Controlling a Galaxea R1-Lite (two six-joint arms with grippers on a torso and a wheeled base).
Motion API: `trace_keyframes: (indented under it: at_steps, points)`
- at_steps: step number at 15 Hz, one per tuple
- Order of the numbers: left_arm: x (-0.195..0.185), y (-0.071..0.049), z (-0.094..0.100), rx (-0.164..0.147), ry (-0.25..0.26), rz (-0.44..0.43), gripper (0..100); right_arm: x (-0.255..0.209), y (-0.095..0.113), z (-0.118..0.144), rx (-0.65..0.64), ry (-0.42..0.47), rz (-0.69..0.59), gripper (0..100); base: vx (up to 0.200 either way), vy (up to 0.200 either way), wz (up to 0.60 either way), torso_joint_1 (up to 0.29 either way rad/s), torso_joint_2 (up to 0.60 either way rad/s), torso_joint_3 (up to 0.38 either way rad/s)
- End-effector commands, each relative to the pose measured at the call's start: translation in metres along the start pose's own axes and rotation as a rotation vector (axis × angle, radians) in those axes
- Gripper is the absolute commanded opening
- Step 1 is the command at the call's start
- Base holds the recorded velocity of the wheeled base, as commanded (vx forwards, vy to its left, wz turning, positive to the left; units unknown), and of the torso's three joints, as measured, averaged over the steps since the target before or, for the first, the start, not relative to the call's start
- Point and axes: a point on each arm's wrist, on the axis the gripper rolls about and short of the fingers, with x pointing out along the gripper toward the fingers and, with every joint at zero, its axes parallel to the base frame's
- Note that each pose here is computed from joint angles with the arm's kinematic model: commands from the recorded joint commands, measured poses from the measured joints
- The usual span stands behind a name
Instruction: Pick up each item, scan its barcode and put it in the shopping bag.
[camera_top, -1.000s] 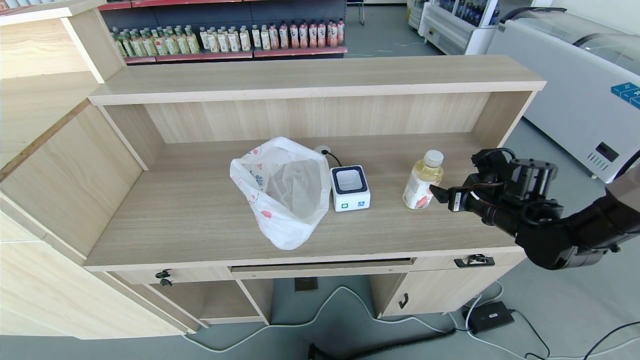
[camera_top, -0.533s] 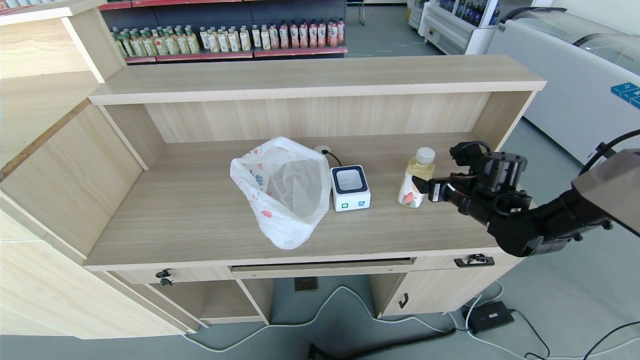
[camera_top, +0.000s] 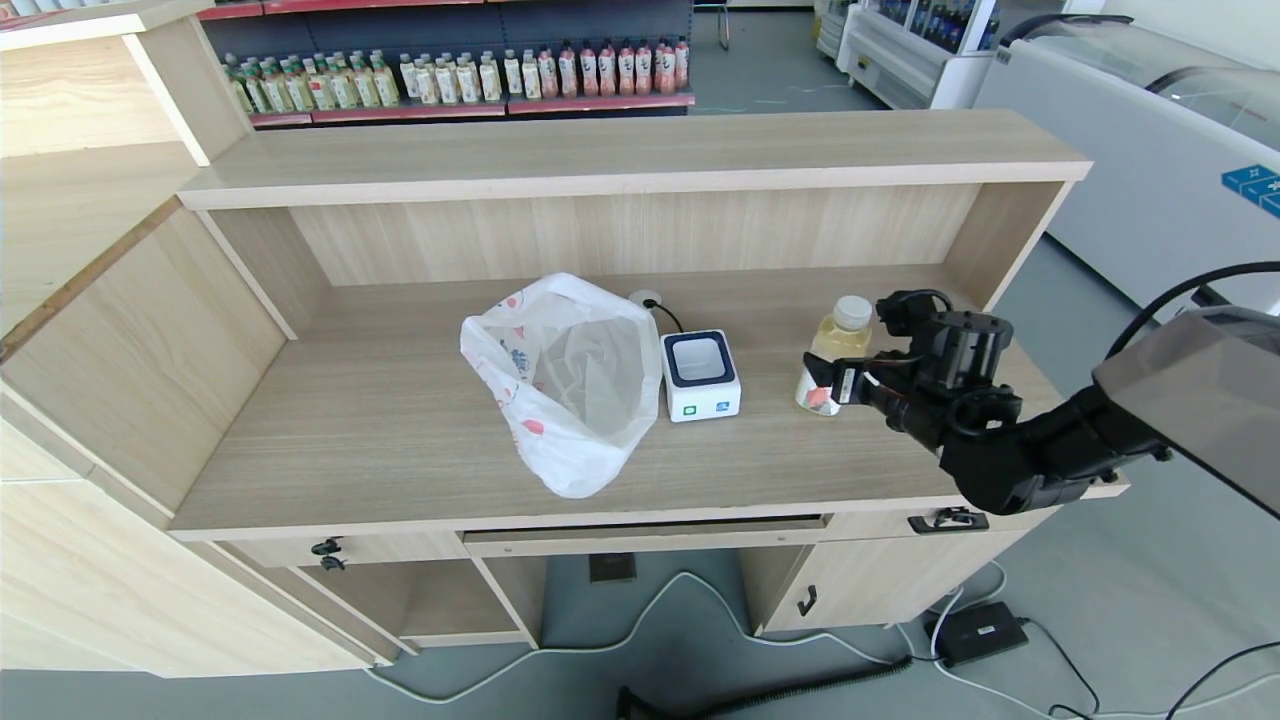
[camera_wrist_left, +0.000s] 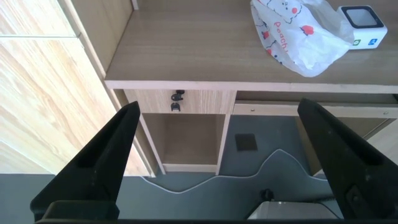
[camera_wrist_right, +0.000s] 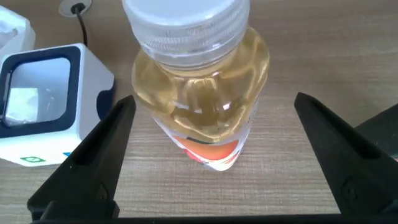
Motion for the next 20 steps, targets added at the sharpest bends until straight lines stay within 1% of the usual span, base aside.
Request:
trace_keyframes:
  at_steps: [1, 2, 5, 7, 9, 12, 16, 18, 20]
  points:
    - [0.000, 0.000, 0.000, 0.000, -0.001, 0.001, 100, 0.015, 0.016, -0.004, 0.057, -0.023, -0.036, 100, 0.000, 0.000, 0.00, 0.000, 0.00, 0.000]
    - [0.000, 0.000, 0.000, 0.000, -0.001, 0.001, 100, 0.020, 0.020, -0.006, 0.076, -0.030, -0.043, 100, 0.000, 0.000, 0.00, 0.000, 0.00, 0.000]
    - [0.000, 0.000, 0.000, 0.000, -0.001, 0.001, 100, 0.025, 0.034, -0.017, 0.075, -0.019, -0.044, 100, 0.000, 0.000, 0.00, 0.000, 0.00, 0.000]
    - [0.000, 0.000, 0.000, 0.000, 0.001, 0.001, 100, 0.028, 0.038, -0.022, 0.081, -0.019, -0.107, 100, 0.000, 0.000, 0.00, 0.000, 0.00, 0.000]
    - [0.000, 0.000, 0.000, 0.000, -0.001, 0.001, 100, 0.029, 0.036, -0.024, 0.094, -0.020, -0.144, 100, 0.000, 0.000, 0.00, 0.000, 0.00, 0.000]
    - [0.000, 0.000, 0.000, 0.000, -0.001, 0.001, 100, 0.035, 0.035, -0.022, 0.104, -0.038, -0.139, 100, 0.000, 0.000, 0.00, 0.000, 0.00, 0.000]
    - [0.000, 0.000, 0.000, 0.000, -0.001, 0.001, 100, 0.040, 0.036, -0.025, 0.096, -0.039, -0.102, 100, 0.000, 0.000, 0.00, 0.000, 0.00, 0.000]
    - [0.000, 0.000, 0.000, 0.000, -0.001, 0.001, 100, 0.042, 0.031, -0.026, 0.068, -0.034, -0.104, 100, 0.000, 0.000, 0.00, 0.000, 0.00, 0.000]
    - [0.000, 0.000, 0.000, 0.000, -0.001, 0.001, 100, 0.044, 0.026, -0.025, 0.065, -0.039, -0.058, 100, 0.000, 0.000, 0.00, 0.000, 0.00, 0.000]
